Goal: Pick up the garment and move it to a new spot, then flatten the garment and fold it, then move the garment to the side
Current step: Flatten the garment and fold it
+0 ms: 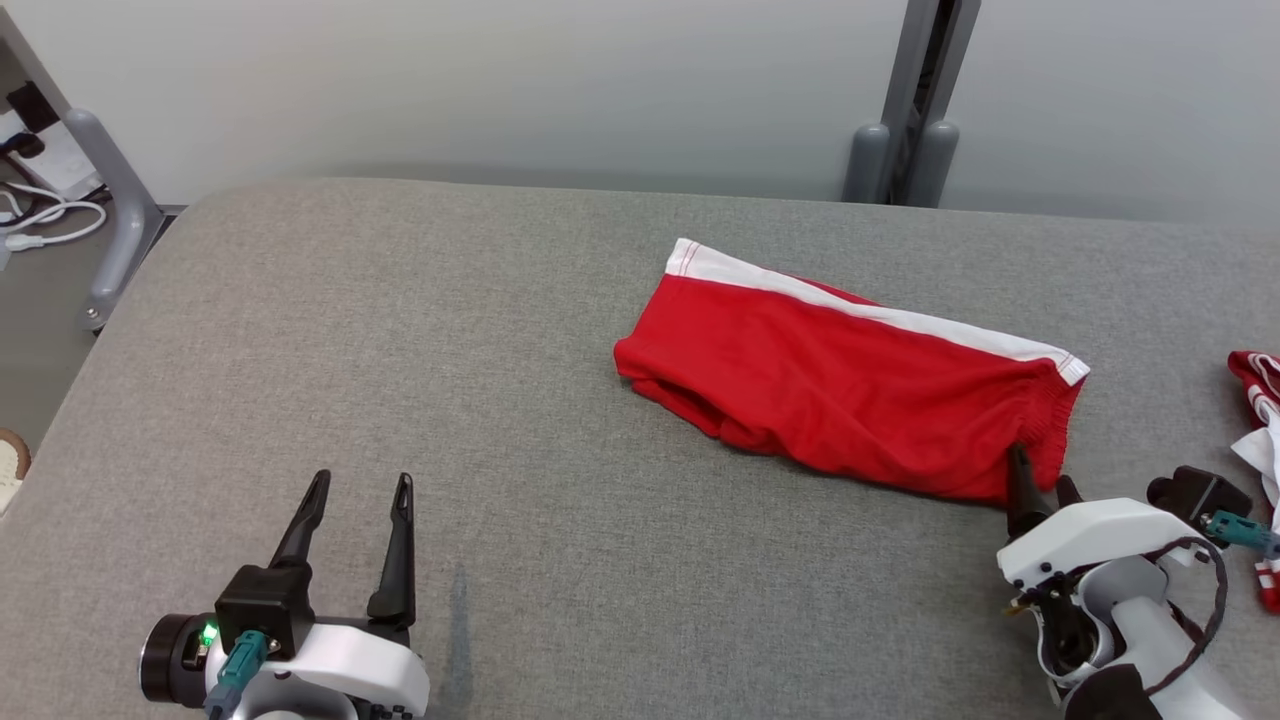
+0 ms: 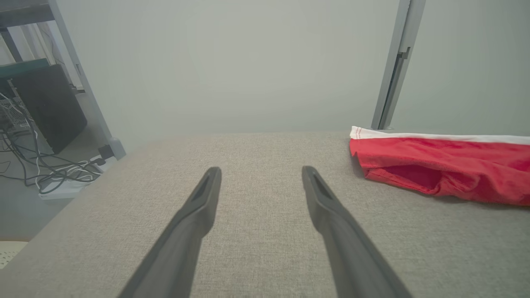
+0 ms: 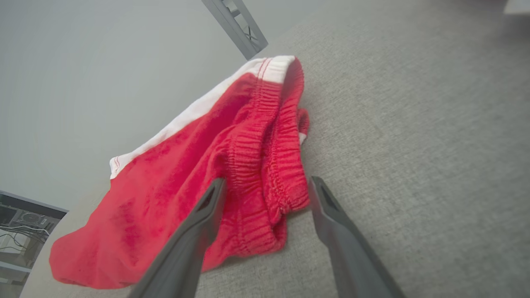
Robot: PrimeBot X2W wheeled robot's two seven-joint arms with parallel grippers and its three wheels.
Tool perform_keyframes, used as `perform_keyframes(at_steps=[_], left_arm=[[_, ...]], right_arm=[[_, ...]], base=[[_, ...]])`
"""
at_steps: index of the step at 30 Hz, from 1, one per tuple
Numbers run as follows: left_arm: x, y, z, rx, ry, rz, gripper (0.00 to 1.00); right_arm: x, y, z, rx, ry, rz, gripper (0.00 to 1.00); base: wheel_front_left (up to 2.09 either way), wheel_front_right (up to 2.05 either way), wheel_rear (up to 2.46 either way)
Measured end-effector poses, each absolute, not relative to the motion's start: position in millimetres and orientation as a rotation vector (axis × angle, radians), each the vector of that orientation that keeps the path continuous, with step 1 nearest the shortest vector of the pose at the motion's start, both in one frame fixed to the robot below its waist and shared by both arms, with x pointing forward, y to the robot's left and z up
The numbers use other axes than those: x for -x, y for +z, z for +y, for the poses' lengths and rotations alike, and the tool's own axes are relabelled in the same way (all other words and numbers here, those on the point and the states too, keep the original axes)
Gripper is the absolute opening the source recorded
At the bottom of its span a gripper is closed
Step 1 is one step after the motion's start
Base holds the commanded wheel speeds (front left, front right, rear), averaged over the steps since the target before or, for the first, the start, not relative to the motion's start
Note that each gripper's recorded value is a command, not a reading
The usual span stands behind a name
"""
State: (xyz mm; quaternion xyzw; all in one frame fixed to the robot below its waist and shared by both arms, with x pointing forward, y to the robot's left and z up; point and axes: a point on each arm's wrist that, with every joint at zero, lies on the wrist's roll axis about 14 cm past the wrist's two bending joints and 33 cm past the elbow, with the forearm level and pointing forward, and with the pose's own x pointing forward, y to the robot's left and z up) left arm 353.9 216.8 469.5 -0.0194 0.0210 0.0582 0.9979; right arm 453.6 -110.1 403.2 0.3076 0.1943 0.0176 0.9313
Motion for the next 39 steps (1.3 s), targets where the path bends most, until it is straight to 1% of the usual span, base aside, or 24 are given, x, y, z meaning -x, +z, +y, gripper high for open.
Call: perform_keyframes(at_steps=[9, 16, 22, 23, 24, 25, 26, 35, 39], left_arm=[[-354, 466, 218, 0.042, 0.12, 0.053, 1.0], [-363, 467, 216, 0.04, 0.112, 0.048, 1.0], [-363, 462, 220, 0.041, 0.124, 0.067, 1.0], [-363, 462, 221, 0.041, 0.126, 0.067, 1.0], [-363, 461, 222, 0.04, 0.129, 0.068, 1.0], [-362, 461, 223, 0.04, 0.134, 0.07, 1.0], [-362, 460, 224, 0.04, 0.137, 0.072, 1.0], [-365, 463, 224, 0.04, 0.135, 0.063, 1.0], [-366, 464, 221, 0.042, 0.125, 0.06, 1.0]], right_arm=[[-454, 383, -102, -0.667, -0.015, 0.484, 1.0], [-471, 384, -93, -0.723, -0.02, 0.496, 1.0], [-483, 387, -79, -0.758, -0.001, 0.497, 1.0], [-484, 387, -78, -0.761, 0.002, 0.495, 0.94], [-485, 388, -76, -0.763, 0.007, 0.491, 0.62], [-486, 389, -73, -0.762, 0.016, 0.488, 0.25], [-486, 390, -71, -0.761, 0.022, 0.485, 0.0], [-483, 393, -71, -0.721, 0.037, 0.469, 0.0], [-483, 399, -72, -0.67, 0.071, 0.447, 0.0]], base=[[0.0, 0.0, 0.0], [0.0, 0.0, 0.0], [0.0, 0.0, 0.0], [0.0, 0.0, 0.0], [0.0, 0.0, 0.0], [0.0, 0.0, 0.0], [0.0, 0.0, 0.0], [0.0, 0.0, 0.0], [0.0, 0.0, 0.0]])
